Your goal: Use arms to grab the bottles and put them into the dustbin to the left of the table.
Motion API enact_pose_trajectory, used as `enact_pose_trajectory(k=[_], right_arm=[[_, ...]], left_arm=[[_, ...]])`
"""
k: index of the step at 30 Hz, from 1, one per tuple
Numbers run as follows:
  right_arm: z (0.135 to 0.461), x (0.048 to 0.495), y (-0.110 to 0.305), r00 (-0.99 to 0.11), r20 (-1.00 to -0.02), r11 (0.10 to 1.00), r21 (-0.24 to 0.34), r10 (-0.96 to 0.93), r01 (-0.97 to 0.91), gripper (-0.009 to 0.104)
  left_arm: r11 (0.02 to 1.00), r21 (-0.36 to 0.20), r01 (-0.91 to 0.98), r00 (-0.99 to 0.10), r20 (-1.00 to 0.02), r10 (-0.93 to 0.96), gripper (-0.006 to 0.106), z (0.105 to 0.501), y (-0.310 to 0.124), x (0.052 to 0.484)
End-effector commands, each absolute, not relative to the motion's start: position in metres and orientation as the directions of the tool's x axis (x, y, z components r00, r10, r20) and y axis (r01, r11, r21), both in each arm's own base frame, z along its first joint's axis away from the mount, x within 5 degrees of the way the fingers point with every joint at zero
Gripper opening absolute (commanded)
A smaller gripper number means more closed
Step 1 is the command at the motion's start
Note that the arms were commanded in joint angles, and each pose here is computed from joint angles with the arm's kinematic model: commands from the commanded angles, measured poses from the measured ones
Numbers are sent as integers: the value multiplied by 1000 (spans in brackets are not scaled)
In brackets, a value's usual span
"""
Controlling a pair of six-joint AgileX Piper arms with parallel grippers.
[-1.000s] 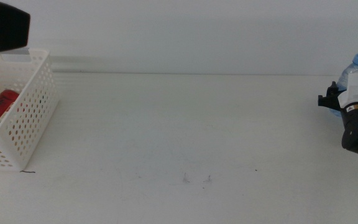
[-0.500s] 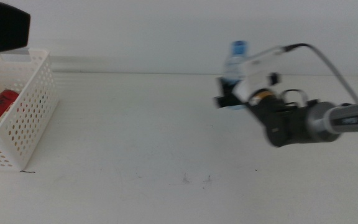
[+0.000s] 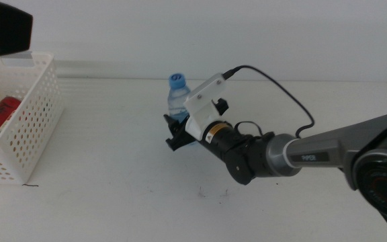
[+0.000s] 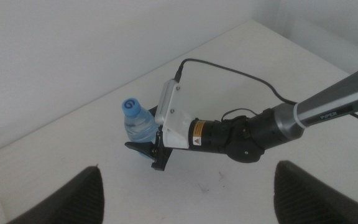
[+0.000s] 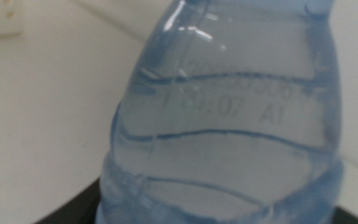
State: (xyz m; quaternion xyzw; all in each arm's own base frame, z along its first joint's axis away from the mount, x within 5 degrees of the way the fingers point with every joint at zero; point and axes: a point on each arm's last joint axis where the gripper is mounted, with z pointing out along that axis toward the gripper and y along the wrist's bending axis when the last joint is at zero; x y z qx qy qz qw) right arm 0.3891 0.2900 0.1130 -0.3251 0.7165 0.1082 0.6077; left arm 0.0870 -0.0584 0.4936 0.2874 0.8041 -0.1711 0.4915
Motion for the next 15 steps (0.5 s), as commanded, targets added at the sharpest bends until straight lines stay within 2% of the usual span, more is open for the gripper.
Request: enact_pose_trajectory(k=[1, 3, 6, 10, 13, 15], right_arm=[[125, 391, 299, 43, -951, 752, -268, -305, -602, -1], [120, 390, 301, 47, -947, 740, -277, -316, -612, -1], [119, 390, 301, 20, -957, 753, -241, -290, -612, -1], [120, 391, 300, -13, -970, 770, -185, -244, -610, 11], [119, 388, 303, 14, -962, 732, -217, -273, -645, 33], [119, 388, 304, -14, -970, 737, -173, -241, -653, 54]], left_arm=[[777, 0, 630, -347, -895, 281, 94, 494, -59, 86], [777, 0, 630, -347, -895, 281, 94, 494, -59, 86], [777, 0, 630, -347, -895, 281, 94, 494, -59, 86], [777, 0, 630, -347, -895, 281, 94, 494, -59, 86], [777, 0, 630, -347, -895, 281, 94, 494, -59, 86], [777, 0, 630, -347, -895, 281, 94, 494, -59, 86]])
